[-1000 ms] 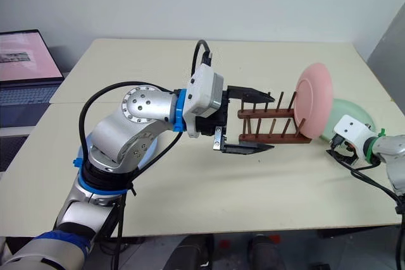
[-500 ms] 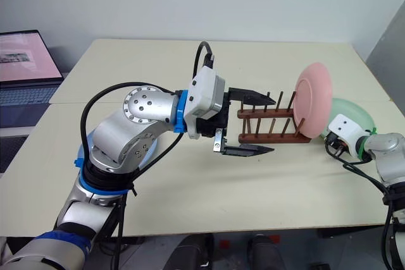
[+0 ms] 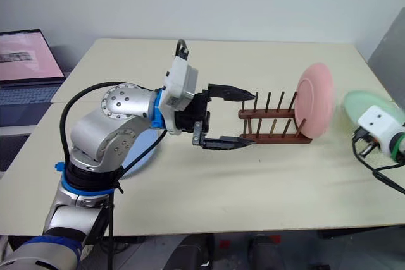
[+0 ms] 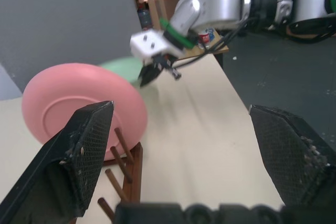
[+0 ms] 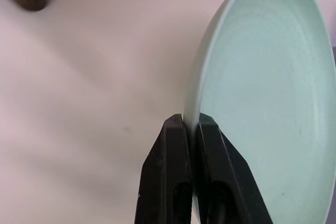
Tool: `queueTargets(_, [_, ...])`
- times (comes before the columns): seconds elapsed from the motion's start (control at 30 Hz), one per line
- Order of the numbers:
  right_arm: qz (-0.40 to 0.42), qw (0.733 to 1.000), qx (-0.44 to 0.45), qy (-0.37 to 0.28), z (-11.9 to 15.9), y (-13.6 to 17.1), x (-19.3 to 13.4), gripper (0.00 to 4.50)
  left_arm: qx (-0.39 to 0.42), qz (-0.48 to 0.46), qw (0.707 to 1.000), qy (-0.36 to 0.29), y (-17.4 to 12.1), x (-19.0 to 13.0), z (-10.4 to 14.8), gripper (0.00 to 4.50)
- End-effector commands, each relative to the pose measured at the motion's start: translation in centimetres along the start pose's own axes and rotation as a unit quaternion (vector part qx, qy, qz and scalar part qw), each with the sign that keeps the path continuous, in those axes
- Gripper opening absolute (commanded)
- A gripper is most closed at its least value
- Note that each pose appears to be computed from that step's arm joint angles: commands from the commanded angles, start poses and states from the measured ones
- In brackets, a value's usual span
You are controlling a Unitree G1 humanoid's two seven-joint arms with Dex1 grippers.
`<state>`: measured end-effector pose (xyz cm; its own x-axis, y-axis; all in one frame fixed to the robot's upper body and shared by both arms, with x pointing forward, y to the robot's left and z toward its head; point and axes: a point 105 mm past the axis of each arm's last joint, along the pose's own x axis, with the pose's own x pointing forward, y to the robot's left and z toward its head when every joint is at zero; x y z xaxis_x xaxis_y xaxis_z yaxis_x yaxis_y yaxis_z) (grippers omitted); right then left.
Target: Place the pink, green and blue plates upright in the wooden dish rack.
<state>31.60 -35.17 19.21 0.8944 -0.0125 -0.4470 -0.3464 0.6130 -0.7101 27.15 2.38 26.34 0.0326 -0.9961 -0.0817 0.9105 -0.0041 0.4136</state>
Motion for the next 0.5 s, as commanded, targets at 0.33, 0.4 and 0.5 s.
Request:
queueTargets(0.33, [-0.054, 0.918, 0.027, -0.392, 19.7, -3.6, -9.4, 0.02, 0.001, 0.087, 0.996, 0.015, 2.2, -4.4, 0.1, 4.50])
queueTargets(0.4, [-0.007, 0.893, 0.055, -0.446, 22.0, -2.1, -10.3, 0.02, 0.001, 0.088, 0.996, 0.022, 2.2, -4.8, 0.0, 4.50])
queueTargets(0.5, [0.081, 0.849, 0.122, -0.507, 24.3, 0.1, -11.4, 0.02, -0.001, 0.086, 0.996, 0.029, 1.9, -5.4, -0.2, 4.50])
